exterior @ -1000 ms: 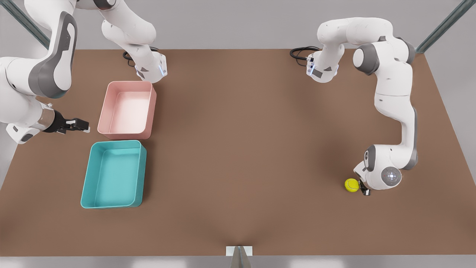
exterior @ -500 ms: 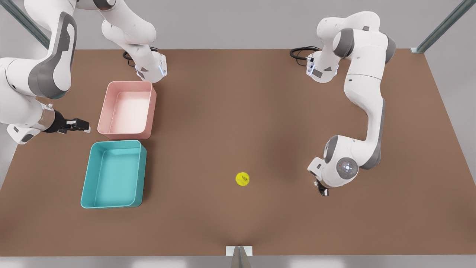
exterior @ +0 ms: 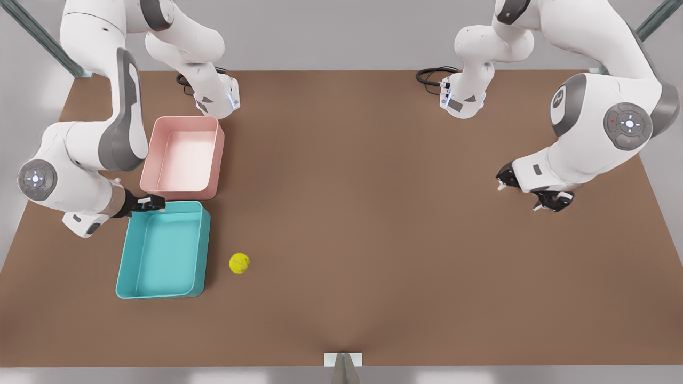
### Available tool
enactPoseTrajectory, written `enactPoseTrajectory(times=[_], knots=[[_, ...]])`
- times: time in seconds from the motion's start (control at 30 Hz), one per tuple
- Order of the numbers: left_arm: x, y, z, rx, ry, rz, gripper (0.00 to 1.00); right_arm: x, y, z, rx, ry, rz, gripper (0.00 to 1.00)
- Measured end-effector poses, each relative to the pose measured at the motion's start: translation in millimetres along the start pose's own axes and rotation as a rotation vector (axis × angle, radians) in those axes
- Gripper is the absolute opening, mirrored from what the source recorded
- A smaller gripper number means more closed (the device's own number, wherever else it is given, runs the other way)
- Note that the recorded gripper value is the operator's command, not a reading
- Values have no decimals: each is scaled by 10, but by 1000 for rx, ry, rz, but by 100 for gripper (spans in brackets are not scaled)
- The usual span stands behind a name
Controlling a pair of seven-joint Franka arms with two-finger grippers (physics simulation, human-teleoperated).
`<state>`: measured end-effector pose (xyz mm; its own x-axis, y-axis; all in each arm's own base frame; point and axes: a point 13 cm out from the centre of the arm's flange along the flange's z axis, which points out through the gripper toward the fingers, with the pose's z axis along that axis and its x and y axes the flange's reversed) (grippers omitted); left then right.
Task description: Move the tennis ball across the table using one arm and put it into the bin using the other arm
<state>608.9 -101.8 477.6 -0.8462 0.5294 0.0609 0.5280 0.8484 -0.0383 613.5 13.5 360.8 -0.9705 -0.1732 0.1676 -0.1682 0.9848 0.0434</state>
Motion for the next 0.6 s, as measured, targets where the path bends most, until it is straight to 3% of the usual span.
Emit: enactPoseTrajectory(times=[0.3,0.6], knots=[[110,-9,89,43,57,-375,100,-506,571,870,19,-38,-79,100],[53,-83,97,61,60,-572,100,-1061,1066,1539,33,-139,-73,100]])
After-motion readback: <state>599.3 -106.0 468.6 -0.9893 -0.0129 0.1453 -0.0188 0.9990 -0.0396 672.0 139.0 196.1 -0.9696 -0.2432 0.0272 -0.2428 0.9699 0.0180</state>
